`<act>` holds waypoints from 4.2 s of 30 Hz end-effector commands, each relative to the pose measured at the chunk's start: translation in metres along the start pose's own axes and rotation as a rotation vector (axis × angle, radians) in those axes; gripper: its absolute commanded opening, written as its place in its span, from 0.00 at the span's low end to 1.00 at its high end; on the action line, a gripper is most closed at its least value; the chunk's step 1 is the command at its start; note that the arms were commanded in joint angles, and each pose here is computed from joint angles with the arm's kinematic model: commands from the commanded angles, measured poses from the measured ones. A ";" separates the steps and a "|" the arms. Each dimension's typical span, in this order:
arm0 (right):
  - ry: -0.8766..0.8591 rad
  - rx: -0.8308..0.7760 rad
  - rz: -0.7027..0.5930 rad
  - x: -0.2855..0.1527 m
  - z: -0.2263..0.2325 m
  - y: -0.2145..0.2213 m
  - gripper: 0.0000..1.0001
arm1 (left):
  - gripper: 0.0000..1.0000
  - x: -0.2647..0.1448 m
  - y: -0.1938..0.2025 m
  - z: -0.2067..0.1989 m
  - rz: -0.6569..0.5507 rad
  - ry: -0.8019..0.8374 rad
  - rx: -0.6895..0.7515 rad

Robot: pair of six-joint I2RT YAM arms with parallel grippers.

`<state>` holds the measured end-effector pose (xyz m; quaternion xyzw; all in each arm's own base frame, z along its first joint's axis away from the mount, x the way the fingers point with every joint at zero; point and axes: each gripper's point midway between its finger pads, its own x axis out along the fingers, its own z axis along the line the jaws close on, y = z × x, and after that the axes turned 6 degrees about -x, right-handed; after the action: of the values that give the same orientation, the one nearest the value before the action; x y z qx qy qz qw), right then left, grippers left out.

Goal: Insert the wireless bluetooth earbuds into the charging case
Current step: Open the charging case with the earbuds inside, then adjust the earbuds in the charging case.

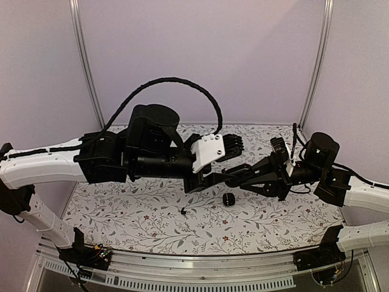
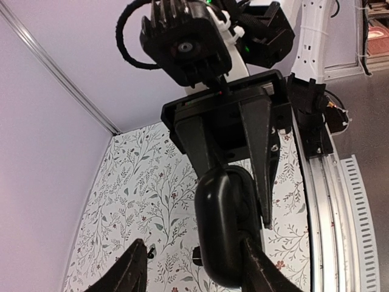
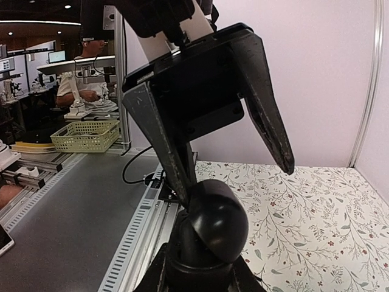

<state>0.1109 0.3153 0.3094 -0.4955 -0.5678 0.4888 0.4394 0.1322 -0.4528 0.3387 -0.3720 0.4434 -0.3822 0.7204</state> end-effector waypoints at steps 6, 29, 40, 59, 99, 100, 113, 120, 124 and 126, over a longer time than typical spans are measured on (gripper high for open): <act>-0.027 -0.025 0.001 0.000 0.009 0.002 0.06 | 0.52 -0.019 -0.013 0.016 -0.074 0.032 -0.061; -0.024 -0.006 -0.014 0.000 0.007 -0.005 0.06 | 0.51 -0.007 -0.001 0.012 -0.017 0.055 -0.070; -0.026 0.013 -0.021 0.002 0.006 -0.006 0.06 | 0.51 0.009 0.013 -0.004 0.053 0.052 -0.004; 0.035 0.208 -0.082 0.004 -0.011 -0.020 0.02 | 0.50 0.016 0.017 -0.007 0.140 -0.145 0.149; 0.058 0.212 -0.016 0.007 -0.015 0.008 0.02 | 0.47 0.006 -0.013 0.002 0.051 -0.277 0.230; 0.056 0.211 -0.017 0.007 -0.015 0.008 0.02 | 0.47 0.007 -0.012 0.002 0.055 -0.277 0.231; 0.041 0.204 -0.014 0.008 -0.013 0.009 0.02 | 0.47 0.016 0.000 -0.009 0.111 -0.220 0.258; 0.038 0.172 -0.017 0.006 -0.010 0.007 0.02 | 0.45 0.016 0.000 -0.013 0.114 -0.186 0.248; 0.036 0.154 -0.014 0.005 -0.009 0.009 0.02 | 0.45 -0.003 -0.019 0.002 0.056 -0.243 0.224; 0.033 0.147 -0.011 0.004 -0.007 0.011 0.02 | 0.46 -0.015 -0.031 0.009 0.012 -0.261 0.210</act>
<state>0.1255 0.3246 0.2912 -0.4635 -0.4971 0.5381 0.4985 0.1364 -0.4620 0.3391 -0.3028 0.3209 -0.3474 0.8275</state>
